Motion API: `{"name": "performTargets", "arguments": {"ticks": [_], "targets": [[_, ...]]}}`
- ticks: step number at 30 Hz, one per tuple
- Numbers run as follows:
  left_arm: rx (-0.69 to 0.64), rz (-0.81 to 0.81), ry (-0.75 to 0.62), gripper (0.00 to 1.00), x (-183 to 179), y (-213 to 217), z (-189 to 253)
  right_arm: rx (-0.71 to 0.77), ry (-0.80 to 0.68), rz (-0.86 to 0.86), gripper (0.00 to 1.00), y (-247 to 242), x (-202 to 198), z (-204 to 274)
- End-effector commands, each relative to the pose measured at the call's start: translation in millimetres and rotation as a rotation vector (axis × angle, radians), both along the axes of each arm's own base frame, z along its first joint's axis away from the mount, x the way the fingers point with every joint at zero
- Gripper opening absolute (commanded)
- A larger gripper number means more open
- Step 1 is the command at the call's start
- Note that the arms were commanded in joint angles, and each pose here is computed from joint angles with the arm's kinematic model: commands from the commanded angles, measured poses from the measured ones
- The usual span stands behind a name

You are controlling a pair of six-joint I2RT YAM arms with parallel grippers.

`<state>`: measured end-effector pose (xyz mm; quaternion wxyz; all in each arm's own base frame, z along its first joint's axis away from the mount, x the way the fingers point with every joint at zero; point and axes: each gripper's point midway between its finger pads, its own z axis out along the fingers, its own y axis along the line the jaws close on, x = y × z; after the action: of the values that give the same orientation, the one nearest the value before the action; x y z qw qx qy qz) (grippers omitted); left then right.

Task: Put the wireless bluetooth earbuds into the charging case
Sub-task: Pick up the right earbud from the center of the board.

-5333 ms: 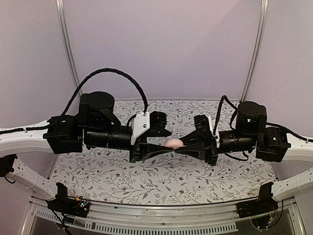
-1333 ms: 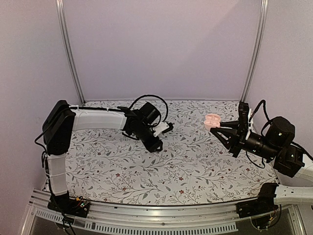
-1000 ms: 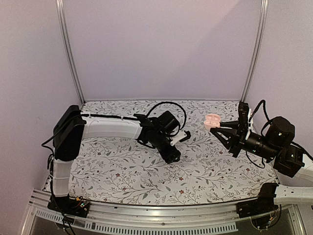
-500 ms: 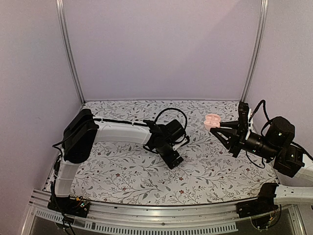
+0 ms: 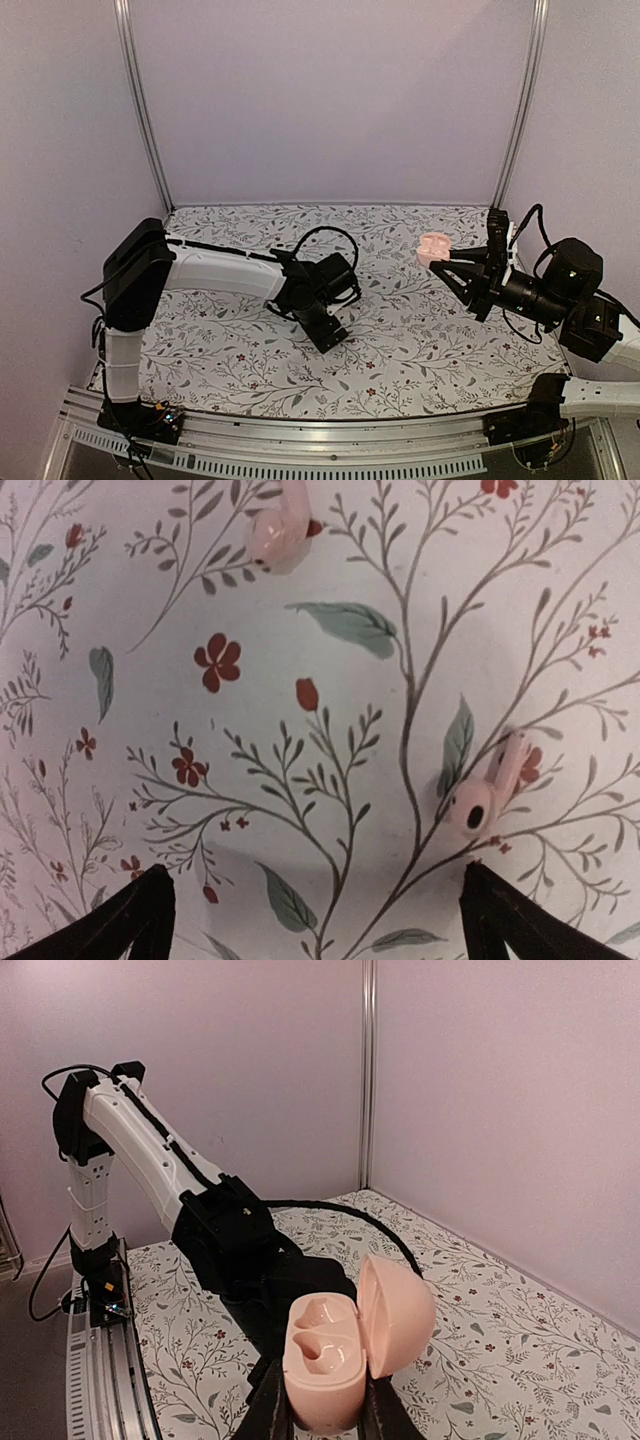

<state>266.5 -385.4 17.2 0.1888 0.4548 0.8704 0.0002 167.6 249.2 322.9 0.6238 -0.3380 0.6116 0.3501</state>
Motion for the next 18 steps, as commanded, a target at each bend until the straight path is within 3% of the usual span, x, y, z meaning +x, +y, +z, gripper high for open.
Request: {"name": "performTargets", "arguments": {"ticks": [1, 7, 10, 18], "targets": [[0.033, 0.094, 0.009, 1.0, 10.8, 46.0, -0.4, 0.0, -0.007, 0.002, 0.0, 0.0, 0.1, 0.6], [-0.129, 0.174, 0.021, 1.0, 37.8, 50.2, 13.3, -0.002, -0.006, 0.003, 0.0, -0.2, -0.2, -0.3], [-0.21, 0.099, 0.037, 1.0, 24.5, 29.0, 23.2, 0.003, -0.008, 0.001, 0.0, -1.4, -0.6, 1.4], [-0.25, -0.022, 0.095, 1.0, -18.7, -1.0, 21.0, 0.005, -0.009, 0.001, 0.0, -1.7, -0.9, 1.8]]}}
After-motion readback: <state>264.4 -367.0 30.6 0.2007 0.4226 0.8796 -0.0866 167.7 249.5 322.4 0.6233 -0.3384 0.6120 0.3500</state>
